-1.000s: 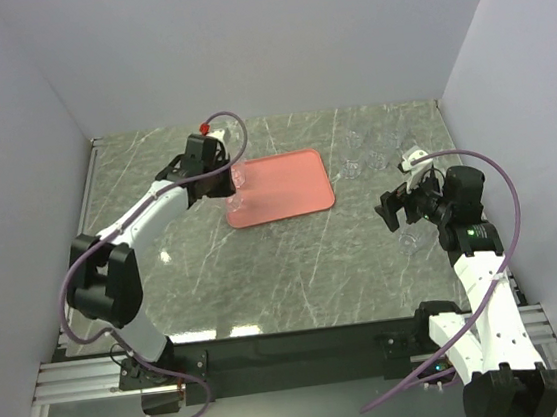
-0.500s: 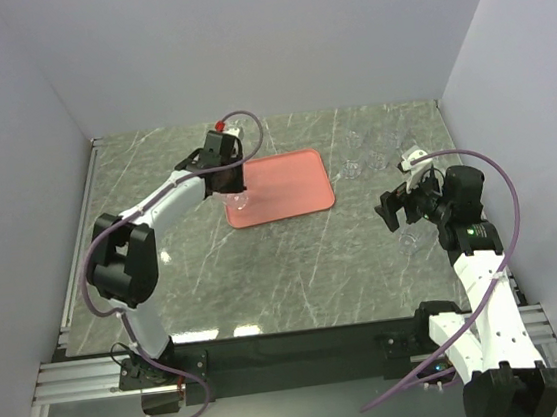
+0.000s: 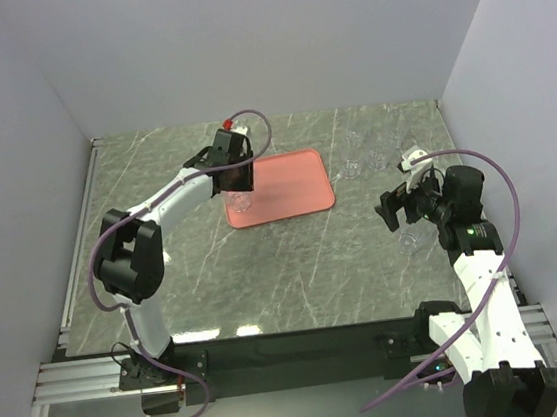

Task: Place the glasses into the tray

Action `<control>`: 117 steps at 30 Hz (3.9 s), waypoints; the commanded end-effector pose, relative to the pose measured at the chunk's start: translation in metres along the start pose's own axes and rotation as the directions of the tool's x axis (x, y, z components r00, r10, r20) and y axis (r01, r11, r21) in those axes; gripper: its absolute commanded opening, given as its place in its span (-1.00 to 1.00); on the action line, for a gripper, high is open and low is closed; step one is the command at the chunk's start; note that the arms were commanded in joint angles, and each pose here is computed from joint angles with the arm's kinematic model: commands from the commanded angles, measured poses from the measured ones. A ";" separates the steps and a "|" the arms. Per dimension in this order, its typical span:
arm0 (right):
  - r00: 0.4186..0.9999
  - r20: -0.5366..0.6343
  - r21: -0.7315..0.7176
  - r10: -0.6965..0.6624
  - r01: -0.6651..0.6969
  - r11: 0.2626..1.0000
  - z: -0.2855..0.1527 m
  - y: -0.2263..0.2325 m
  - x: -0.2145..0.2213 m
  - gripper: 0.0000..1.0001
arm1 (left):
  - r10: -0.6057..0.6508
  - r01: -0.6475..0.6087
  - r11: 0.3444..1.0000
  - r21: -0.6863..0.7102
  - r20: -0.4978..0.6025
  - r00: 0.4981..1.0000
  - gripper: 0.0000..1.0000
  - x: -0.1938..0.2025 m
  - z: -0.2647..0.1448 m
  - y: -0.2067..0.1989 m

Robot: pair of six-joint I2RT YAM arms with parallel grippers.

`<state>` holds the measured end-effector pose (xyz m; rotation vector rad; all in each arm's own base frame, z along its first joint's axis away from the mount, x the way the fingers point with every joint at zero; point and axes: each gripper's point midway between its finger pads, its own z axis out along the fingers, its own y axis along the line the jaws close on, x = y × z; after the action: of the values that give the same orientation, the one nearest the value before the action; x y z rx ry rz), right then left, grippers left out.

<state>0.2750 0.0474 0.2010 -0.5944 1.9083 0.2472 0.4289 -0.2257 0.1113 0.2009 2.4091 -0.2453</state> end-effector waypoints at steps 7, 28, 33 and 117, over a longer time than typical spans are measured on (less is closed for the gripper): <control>1.000 0.008 0.015 -0.002 0.002 1.000 0.001 -0.006 0.000 0.98 | -0.021 0.006 0.997 0.074 0.204 0.979 0.07 -0.047 -0.062 -0.012; 0.956 -0.288 0.163 0.059 -0.012 0.987 -0.014 -0.047 0.035 0.99 | -0.049 0.124 0.988 -0.091 0.577 0.815 0.99 0.014 -0.213 0.099; 0.918 -0.369 0.208 0.141 -0.066 0.976 -0.016 -0.057 0.053 0.97 | -0.061 0.163 0.980 -0.117 0.599 0.798 0.99 0.016 -0.226 0.107; 0.930 -0.359 -0.174 0.082 -0.153 0.973 0.268 0.103 -0.099 -1.00 | -0.019 0.156 0.974 -0.165 0.624 0.781 0.94 0.019 -0.222 0.118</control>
<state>0.4466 0.2730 0.1503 -0.8524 2.3025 0.4530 0.2957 -0.0629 0.2381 -0.0783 1.8100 -0.0897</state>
